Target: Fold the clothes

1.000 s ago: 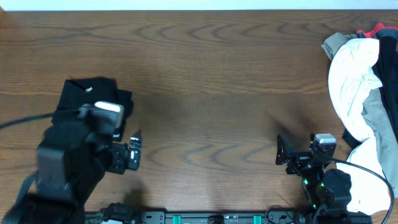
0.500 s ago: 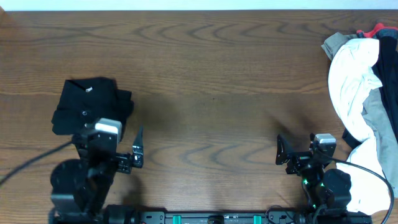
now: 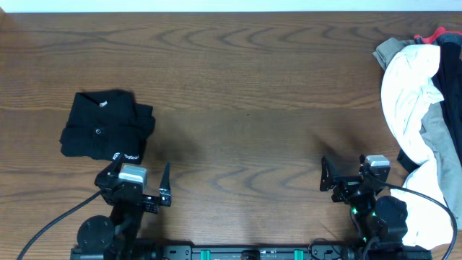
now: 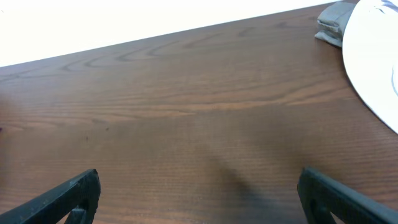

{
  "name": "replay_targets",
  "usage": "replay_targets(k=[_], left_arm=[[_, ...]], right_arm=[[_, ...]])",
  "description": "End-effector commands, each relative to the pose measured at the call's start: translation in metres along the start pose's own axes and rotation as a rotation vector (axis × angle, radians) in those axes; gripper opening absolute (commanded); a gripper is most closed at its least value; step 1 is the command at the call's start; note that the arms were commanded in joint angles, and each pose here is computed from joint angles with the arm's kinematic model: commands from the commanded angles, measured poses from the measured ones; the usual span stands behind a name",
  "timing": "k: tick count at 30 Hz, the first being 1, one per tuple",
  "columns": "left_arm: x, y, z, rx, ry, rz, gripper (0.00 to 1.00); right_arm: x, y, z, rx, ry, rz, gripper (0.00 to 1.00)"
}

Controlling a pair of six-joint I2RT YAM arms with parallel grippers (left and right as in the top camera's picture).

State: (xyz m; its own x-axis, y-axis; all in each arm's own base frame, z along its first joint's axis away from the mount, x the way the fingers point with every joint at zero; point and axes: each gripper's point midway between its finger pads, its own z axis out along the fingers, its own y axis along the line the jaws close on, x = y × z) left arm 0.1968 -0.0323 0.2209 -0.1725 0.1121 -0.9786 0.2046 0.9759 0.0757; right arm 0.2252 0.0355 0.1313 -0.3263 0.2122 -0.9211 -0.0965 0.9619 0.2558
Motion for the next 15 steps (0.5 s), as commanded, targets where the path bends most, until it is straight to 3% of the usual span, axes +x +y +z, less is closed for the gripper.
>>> replay_targets(k=[1,15], left_arm=[[0.008,-0.002,0.006,0.011,0.0,-0.019,0.98],[0.072,-0.011,0.035,0.056,0.109,-0.036,0.98]], right_arm=[[-0.001,-0.003,0.0,0.012,-0.007,0.011,0.99],[-0.001,-0.003,0.0,0.012,-0.007,0.011,0.99]])
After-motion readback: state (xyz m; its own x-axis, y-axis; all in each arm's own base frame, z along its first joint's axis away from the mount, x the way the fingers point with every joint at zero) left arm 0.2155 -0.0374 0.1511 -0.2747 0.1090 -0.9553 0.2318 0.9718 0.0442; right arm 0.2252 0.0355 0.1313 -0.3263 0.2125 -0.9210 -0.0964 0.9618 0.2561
